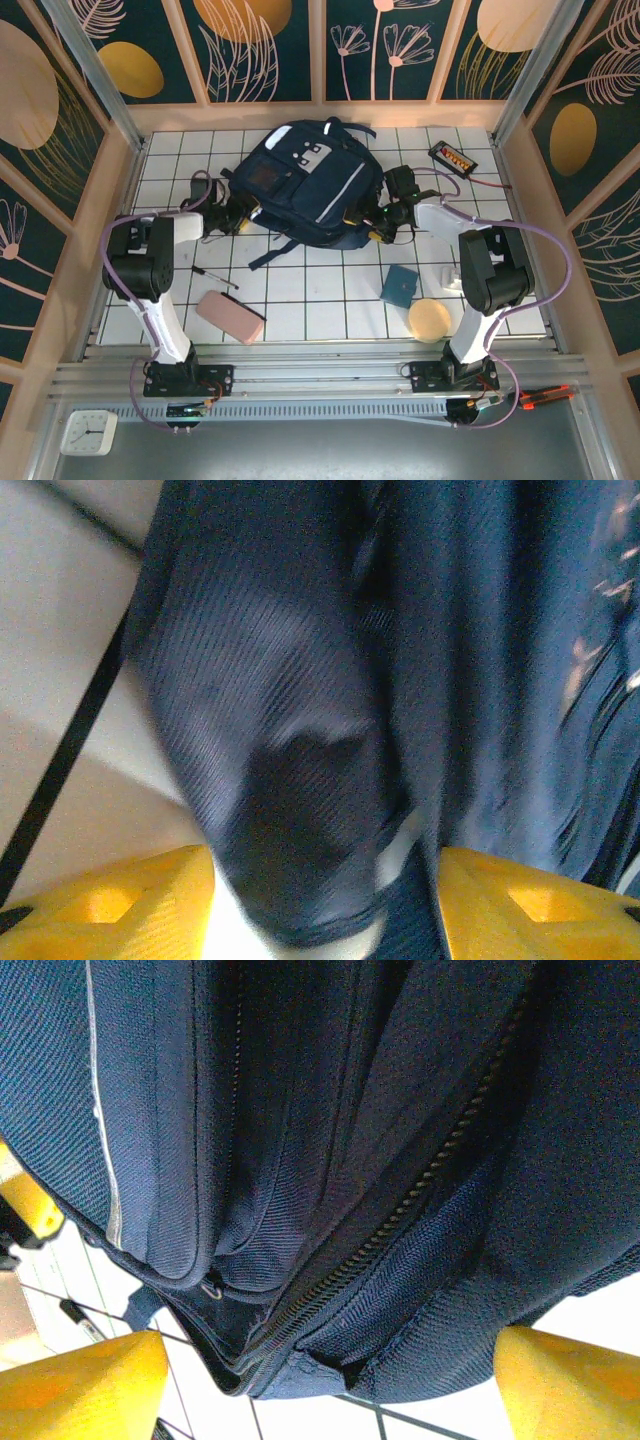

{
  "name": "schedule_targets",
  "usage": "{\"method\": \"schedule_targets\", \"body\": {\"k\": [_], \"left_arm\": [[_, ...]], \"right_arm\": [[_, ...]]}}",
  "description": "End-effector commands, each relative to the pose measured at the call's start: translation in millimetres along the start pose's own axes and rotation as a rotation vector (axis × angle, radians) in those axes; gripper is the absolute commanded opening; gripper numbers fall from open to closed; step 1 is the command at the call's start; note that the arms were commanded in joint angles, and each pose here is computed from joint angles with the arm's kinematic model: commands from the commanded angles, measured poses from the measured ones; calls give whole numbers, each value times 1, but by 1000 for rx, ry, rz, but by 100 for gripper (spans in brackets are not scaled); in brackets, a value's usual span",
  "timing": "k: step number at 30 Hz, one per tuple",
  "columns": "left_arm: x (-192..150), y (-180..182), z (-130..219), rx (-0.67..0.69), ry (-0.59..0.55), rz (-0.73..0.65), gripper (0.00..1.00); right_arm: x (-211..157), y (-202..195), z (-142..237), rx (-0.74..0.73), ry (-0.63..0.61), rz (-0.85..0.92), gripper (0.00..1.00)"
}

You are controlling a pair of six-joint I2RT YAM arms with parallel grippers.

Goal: Pack books, pencil case, and school supplies into a backpack

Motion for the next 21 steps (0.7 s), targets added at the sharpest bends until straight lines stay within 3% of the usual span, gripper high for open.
{"method": "schedule_targets", "body": {"k": [1, 6, 11, 16, 21], "left_arm": [[-40, 21, 4, 50, 97, 77, 61], [-49, 31, -1, 38, 86, 122, 61], [-27, 27, -24, 7, 63, 118, 57], [-13, 21, -34, -9, 47, 115, 38], [-20, 21, -27, -23, 44, 132, 6]], "right_arm": [[-1, 4, 11, 26, -25, 33, 85], [-3, 6, 14, 29, -27, 41, 85], [-6, 5, 19, 20, -27, 43, 85], [-11, 2, 25, 17, -34, 44, 85], [-15, 4, 33, 40, -73, 86, 85]]}}
Point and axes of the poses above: each hand's point on the last joint's axis, 136 mm out from that joint toward the fingers, its own z axis back along the fingers, its own y axis along the line the jaws close on, x = y × z, the point moved 2 cm from there along z, back along the fingers, and after that the axes turned 14 degrees about -z, right-handed, at the moved point
